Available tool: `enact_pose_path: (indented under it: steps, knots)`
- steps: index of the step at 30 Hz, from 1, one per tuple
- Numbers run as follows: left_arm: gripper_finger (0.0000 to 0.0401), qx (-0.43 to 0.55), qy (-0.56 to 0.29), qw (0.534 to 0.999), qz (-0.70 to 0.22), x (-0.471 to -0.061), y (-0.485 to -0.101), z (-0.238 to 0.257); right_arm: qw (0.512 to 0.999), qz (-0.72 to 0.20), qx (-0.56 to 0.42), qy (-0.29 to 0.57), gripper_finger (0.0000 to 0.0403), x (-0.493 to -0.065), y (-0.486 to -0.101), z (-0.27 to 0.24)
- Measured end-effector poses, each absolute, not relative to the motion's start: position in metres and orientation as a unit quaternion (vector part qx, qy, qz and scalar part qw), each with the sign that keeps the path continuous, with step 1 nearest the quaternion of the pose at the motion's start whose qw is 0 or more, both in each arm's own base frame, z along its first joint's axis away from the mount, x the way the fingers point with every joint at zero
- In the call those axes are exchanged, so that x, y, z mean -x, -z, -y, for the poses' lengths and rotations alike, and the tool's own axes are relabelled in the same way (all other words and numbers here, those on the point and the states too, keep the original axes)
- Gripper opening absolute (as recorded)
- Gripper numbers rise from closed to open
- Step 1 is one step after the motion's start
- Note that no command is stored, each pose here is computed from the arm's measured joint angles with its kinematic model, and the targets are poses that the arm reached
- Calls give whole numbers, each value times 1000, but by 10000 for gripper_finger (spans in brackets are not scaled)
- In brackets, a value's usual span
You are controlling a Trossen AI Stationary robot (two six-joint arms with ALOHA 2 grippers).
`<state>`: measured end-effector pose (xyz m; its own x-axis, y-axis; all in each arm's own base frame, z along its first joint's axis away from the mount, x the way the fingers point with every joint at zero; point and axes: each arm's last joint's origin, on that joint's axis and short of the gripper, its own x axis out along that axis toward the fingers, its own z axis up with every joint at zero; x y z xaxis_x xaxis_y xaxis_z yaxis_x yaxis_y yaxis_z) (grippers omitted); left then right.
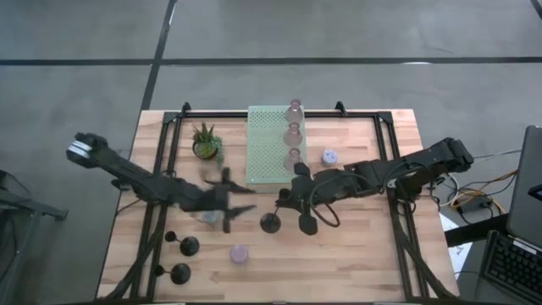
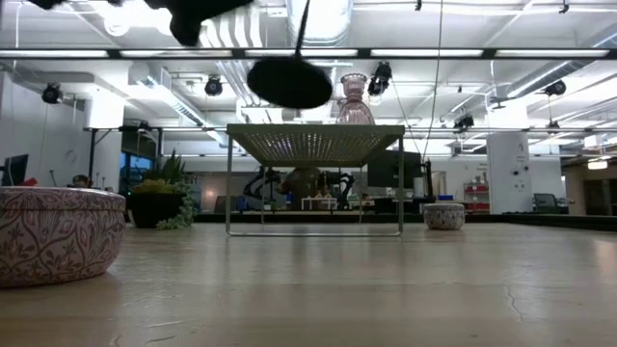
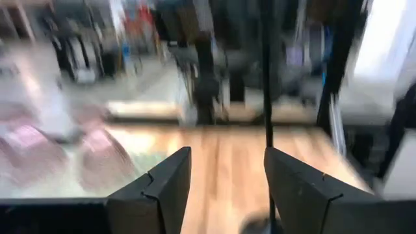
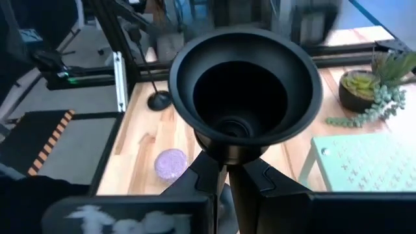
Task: Pick & Place candle stick holders
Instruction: Put the bottom right black candle holder on the shelf
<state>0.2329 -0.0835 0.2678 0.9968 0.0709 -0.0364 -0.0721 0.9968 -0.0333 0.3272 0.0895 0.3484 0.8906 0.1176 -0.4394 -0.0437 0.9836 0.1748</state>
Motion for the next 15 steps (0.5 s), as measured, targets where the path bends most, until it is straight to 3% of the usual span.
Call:
enact_pose_path:
  steps: [15]
  knots:
    - [200,53,-7,997,-49,-295,-263,99,962,-258,-70,-48,13,-329,-343,-94]
